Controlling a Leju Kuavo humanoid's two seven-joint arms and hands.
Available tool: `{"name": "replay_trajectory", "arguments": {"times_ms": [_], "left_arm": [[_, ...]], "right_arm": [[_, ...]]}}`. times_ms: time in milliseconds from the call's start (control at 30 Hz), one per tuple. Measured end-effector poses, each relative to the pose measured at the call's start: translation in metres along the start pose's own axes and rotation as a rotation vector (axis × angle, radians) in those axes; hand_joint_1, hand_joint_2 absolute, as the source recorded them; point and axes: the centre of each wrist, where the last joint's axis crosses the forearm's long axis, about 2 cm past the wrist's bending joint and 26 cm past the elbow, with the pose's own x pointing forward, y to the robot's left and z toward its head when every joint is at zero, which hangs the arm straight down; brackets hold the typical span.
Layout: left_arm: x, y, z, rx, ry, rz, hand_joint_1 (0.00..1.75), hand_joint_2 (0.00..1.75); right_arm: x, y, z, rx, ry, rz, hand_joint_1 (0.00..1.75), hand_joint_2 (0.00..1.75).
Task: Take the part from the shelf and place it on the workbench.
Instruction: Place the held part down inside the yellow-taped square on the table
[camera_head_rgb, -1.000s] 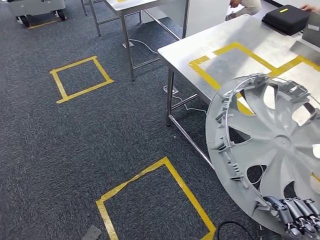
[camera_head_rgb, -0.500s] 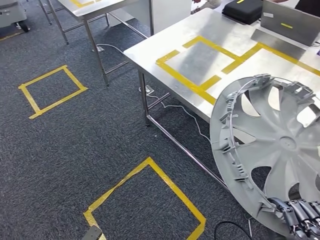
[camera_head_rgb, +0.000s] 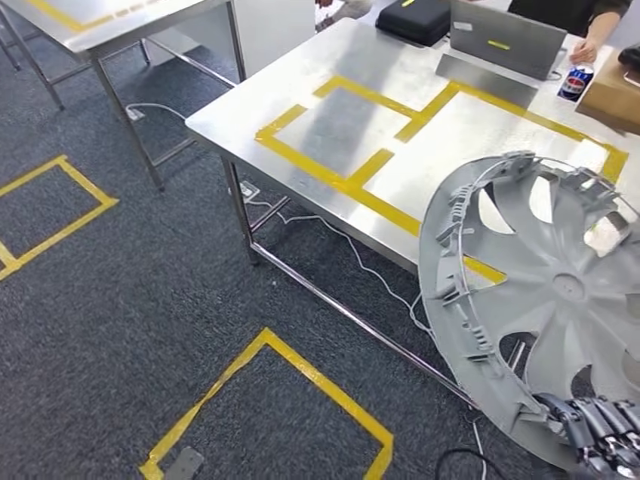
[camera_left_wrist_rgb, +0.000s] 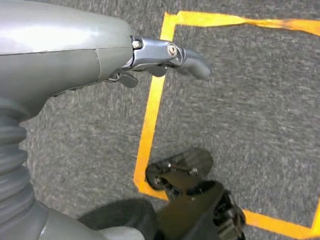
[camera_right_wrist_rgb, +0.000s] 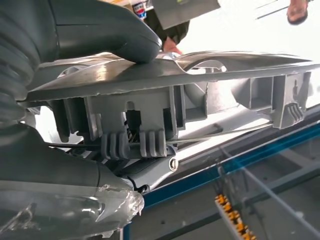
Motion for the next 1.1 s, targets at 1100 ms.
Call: {"name": "replay_trajectory", "arguments": {"times_ms": [1100], "left_arm": [[-0.007,0.002,0.003,0.02,0.014,0.031,0.0,1.75]], "right_arm": [[0.002,0.01,0.012,0.088,0.037,0.002,1.75,1.75]]}}
